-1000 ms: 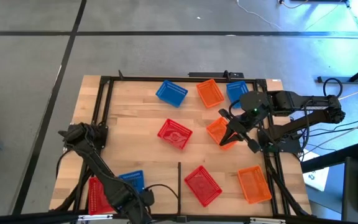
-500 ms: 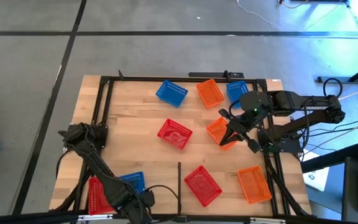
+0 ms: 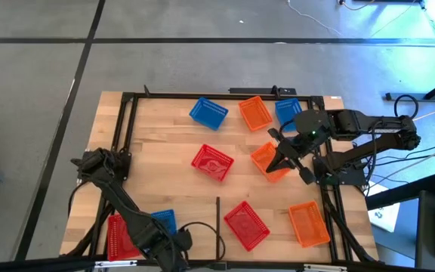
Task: Stack baskets on shelf by color
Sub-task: Put the middle orange bin on the shelf
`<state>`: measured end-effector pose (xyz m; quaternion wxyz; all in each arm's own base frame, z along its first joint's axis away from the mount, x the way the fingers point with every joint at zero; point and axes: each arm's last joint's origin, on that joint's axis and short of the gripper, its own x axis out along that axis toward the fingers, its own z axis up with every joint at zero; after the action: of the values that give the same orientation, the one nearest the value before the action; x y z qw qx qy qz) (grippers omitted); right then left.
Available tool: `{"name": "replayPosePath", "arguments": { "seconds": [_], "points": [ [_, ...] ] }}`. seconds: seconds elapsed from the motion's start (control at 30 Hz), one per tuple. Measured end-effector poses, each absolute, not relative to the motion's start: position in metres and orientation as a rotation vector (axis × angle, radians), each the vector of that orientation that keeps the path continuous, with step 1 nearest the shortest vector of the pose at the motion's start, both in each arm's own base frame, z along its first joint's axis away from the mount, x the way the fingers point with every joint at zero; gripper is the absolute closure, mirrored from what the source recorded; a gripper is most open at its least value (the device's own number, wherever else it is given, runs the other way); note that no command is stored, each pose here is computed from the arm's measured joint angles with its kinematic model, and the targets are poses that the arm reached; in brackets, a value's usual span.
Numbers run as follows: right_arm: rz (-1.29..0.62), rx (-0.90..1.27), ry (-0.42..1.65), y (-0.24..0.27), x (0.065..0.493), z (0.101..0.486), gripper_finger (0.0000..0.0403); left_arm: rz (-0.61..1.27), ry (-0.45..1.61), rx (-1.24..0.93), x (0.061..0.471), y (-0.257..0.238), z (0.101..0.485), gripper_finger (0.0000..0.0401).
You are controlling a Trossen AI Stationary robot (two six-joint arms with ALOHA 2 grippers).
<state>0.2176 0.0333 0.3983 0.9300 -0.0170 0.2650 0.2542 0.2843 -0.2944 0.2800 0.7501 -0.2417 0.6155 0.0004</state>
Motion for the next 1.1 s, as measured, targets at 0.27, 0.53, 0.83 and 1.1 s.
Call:
{"name": "replayPosePath", "arguments": {
  "seconds": [0.27, 0.53, 0.83, 1.1],
  "points": [
    [0.191, 0.191, 0.565, 0.026, 0.213, 0.410, 0.0387, 0.196, 1.143, -0.427, 0.282, -0.275, 0.336, 0.0333],
    [-0.025, 0.257, 0.738, 0.020, 0.204, 0.395, 0.0387, 0.456, 0.872, -0.255, 0.276, -0.237, 0.382, 0.0333],
    [-0.359, 0.632, 0.929, 0.001, 0.211, 0.370, 0.0387, 0.609, 0.618, -0.106, 0.280, -0.184, 0.417, 0.0333],
    [-0.493, 0.683, 1.136, -0.010, 0.236, 0.339, 0.0388, 0.655, 0.596, -0.041, 0.267, -0.125, 0.453, 0.0333]
  ]
}}
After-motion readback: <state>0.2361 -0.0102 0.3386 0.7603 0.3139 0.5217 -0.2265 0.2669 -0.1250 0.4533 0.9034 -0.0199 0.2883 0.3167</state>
